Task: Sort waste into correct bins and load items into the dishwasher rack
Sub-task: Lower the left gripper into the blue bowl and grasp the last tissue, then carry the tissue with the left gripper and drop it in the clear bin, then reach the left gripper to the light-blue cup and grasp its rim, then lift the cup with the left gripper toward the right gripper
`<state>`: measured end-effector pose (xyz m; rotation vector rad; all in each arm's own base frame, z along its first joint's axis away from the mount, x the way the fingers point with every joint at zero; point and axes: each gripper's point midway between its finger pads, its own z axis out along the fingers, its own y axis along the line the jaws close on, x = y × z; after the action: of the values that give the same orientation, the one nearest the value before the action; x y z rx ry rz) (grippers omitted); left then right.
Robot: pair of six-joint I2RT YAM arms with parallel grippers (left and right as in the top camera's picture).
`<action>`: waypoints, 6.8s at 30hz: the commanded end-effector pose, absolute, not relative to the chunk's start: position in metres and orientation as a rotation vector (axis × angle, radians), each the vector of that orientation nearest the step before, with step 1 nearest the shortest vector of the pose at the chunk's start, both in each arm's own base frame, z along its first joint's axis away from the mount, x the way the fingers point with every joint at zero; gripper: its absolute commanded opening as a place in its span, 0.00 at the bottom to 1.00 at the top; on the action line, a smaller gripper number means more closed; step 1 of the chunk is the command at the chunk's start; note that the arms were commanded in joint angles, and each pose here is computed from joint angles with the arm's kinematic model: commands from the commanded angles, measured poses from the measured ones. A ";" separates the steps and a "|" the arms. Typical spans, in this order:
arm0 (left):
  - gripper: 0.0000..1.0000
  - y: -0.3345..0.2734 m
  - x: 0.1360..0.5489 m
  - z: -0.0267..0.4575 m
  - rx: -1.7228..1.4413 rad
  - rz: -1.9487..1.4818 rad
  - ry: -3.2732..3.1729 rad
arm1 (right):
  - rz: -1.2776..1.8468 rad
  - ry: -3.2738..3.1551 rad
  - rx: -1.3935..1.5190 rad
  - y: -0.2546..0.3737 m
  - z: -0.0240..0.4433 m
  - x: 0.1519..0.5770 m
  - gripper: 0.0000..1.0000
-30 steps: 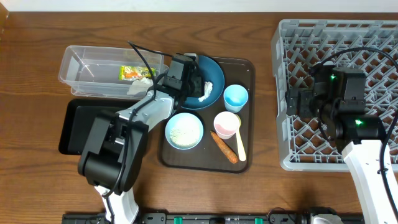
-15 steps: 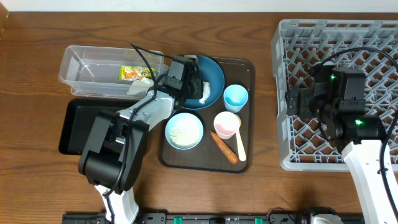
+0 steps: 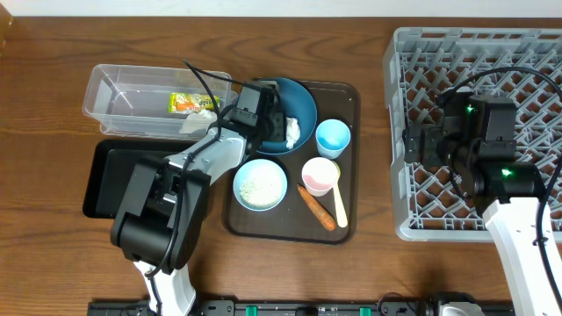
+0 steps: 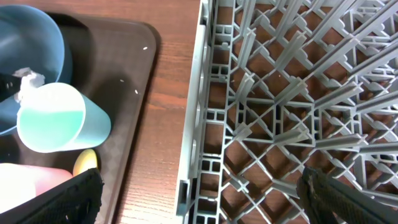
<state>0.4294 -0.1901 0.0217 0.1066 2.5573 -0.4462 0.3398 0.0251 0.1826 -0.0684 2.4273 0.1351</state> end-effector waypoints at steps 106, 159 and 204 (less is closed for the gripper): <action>0.60 -0.217 0.431 0.215 0.329 -0.446 2.323 | 0.160 2.397 -0.079 0.030 0.192 0.345 0.99; 0.25 -0.288 0.378 0.062 0.556 -0.466 2.674 | 0.162 2.435 -0.078 0.030 0.185 0.338 0.99; 0.06 -0.222 0.409 0.250 0.251 -1.654 2.244 | 1.315 1.609 -0.947 0.177 0.251 0.339 0.99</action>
<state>0.4257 -0.2094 0.2305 0.1490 2.2936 -1.4990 0.3762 0.1537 0.2199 -0.6913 1.9026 1.0206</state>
